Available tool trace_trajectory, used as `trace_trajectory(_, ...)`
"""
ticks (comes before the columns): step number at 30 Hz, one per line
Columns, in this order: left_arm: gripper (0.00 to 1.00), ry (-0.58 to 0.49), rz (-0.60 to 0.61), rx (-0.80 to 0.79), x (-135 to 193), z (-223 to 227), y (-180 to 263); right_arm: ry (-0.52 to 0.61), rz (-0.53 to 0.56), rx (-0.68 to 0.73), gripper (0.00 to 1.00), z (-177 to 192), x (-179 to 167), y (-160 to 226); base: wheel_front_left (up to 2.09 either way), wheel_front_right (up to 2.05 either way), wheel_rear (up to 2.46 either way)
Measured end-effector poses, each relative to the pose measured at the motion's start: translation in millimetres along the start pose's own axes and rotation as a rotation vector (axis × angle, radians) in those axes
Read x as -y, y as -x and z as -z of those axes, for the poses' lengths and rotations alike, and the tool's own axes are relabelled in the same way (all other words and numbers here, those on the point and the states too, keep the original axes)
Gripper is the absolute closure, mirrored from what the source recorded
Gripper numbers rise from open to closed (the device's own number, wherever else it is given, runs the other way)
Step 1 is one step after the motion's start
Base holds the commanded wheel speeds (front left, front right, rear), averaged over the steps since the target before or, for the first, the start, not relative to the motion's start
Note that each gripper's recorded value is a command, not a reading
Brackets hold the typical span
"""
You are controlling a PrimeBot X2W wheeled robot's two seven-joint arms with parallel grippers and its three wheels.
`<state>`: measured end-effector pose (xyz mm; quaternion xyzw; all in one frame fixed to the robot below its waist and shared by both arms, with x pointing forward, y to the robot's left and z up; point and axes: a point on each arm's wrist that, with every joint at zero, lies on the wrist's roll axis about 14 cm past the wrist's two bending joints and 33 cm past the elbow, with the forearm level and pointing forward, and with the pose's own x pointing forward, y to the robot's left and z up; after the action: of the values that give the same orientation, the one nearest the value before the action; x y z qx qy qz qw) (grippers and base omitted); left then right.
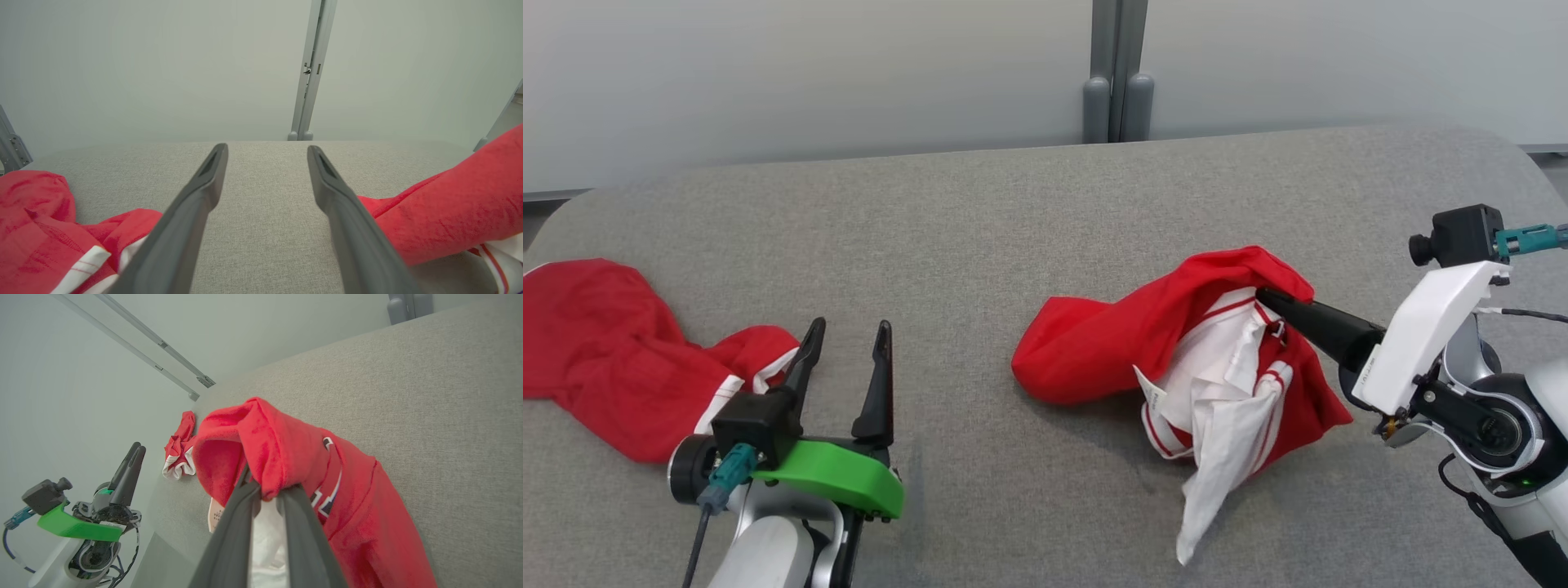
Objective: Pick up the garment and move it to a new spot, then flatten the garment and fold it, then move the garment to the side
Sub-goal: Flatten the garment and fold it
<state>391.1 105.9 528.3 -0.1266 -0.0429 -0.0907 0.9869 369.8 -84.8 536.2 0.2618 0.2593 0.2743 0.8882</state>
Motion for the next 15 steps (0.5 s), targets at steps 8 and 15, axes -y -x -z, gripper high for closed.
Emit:
trace_trajectory(8, 0.00, 0.054, 0.122, -0.051, 42.3, 17.5, -2.4, -0.040, 0.315, -0.148, 1.00, 49.1, 96.6, 17.2, 0.00, 0.00, 0.00)
trace_trajectory(15, 0.00, 0.164, 0.258, -0.164, 79.4, 42.5, 6.4, -0.010, 0.476, -0.057, 1.00, 45.3, 144.4, 19.9, 0.00, 0.00, 0.00)
